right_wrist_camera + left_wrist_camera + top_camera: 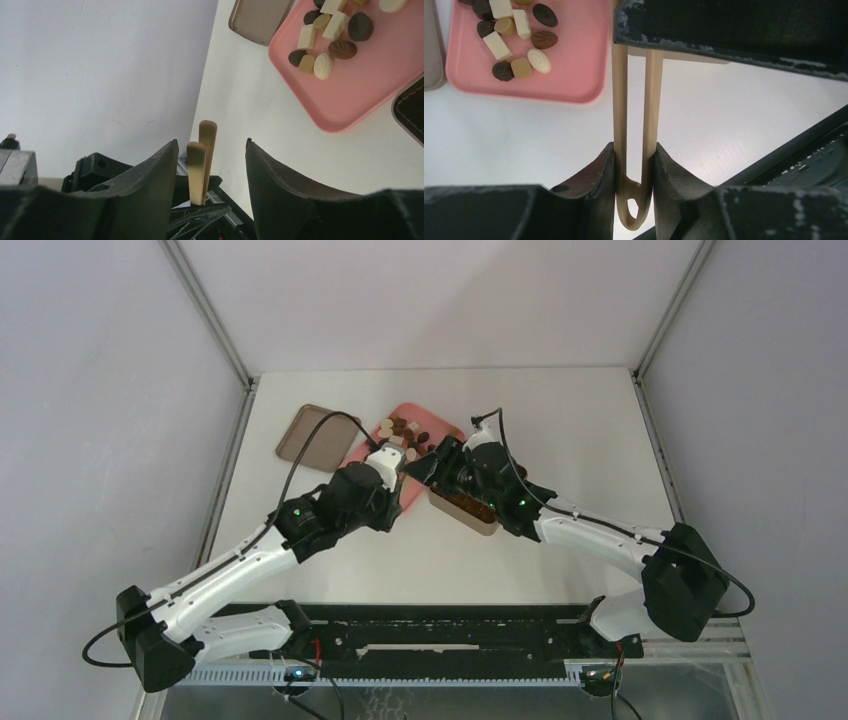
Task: Pack the chocolate
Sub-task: Pick up the clamp at the center of the board.
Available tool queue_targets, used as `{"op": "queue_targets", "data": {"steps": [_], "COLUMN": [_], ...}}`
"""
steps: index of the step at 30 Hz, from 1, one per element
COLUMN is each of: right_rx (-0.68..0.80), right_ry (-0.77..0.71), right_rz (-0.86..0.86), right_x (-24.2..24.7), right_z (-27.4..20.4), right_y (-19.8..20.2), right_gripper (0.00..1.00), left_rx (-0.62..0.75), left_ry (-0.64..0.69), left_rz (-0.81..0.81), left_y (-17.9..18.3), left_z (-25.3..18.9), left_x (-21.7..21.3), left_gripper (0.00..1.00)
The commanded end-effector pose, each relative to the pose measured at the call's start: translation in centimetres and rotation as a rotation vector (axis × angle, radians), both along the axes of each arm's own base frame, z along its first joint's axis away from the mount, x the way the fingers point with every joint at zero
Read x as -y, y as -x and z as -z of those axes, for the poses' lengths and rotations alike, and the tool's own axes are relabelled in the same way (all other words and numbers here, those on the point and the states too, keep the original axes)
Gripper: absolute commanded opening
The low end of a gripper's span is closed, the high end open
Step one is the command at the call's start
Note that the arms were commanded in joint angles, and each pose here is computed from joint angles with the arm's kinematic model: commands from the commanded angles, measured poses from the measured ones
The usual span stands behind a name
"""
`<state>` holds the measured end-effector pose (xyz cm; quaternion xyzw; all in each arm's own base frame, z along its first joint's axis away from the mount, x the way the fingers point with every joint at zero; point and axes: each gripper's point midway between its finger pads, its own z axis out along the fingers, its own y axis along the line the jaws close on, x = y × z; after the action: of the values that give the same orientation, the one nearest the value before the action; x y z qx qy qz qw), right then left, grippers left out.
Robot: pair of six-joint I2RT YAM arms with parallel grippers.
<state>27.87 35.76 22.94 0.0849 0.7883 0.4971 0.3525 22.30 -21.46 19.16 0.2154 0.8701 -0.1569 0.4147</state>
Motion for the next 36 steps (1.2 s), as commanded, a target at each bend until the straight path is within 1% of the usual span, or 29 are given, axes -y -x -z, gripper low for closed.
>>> {"op": "queue_targets", "data": {"steps": [1,2,5,8,11,13,15,17,19,21,23,26,29,31,32,34,36], "right_rx": [0.019,0.017,0.006,-0.003,-0.017,-0.022,-0.023,-0.033,-0.059,-0.09,-0.119,-0.154,-0.15,-0.14,-0.134,-0.117,-0.11], "right_ry": [-0.106,-0.109,-0.115,-0.114,-0.115,-0.123,-0.143,-0.166,-0.194,-0.213,-0.227,-0.237,-0.27,-0.285,-0.291,-0.309,-0.325], "right_rz": [0.002,0.003,0.007,0.01,0.007,0.003,-0.003,-0.004,0.004,0.011,0.014,0.017,0.008,-0.005,-0.011,-0.022,-0.027], "right_x": [-0.9,-0.8,-0.8,-0.7,-0.7,-0.8,-0.9,-0.9,-0.7,-0.6,-0.6,-0.4,-0.2,-0.1,0.0,0.1,0.3], "right_z": [-3.3,-3.3,-3.3,-3.2,-2.9,-3.0,-3.3,-3.5,-3.6,-3.5,-3.5,-3.4,-3.8,-4.1,-4.3,-4.8,-5.0], "right_y": [-0.6,-0.6,-0.7,-0.7,-0.6,-0.5,-0.4,-0.4,-0.4,-0.3,-0.2,0.0,0.2,0.4,0.4,0.7,0.8], "right_gripper": [0.58,0.56,0.42,0.32,0.18,0.09,0.0,0.0,0.0,0.0,0.0,0.0,0.0,0.0,0.0,0.0,0.0], "left_rx": [0.097,0.097,0.104,0.108,0.111,0.119,0.126,0.132,0.146,0.165,0.181,0.199,0.2,0.177,0.155,0.116,0.093], "left_ry": [-0.007,-0.012,-0.014,-0.019,-0.019,-0.013,-0.002,0.015,0.04,0.066,0.094,0.145,0.184,0.222,0.258,0.336,0.395], "left_rz": [-0.009,-0.014,-0.028,-0.036,-0.042,-0.056,-0.07,-0.083,-0.111,-0.127,-0.138,-0.153,-0.183,-0.198,-0.183,-0.167,-0.151], "left_y": [-1.1,-1.1,-1.3,-1.4,-1.5,-1.6,-1.7,-1.7,-1.8,-1.9,-2.0,-2.0,-2.1,-2.2,-2.0,-2.0,-1.9], "left_z": [-3.0,-2.9,-3.0,-3.0,-3.1,-3.2,-3.3,-3.5,-3.9,-4.4,-4.9,-5.7,-6.3,-6.5,-6.6,-6.7,-6.7], "left_x": [0.3,0.2,0.0,-0.1,-0.2,-0.4,-0.5,-0.6,-0.9,-1.0,-1.0,-0.9,-1.2,-1.5,-1.3,-1.2,-1.1], "left_gripper": [0.32,0.33,0.35,0.36,0.39,0.42,0.49,0.54,0.64,0.7,0.81,0.87,0.92,0.93,0.92,0.98,1.0]}}
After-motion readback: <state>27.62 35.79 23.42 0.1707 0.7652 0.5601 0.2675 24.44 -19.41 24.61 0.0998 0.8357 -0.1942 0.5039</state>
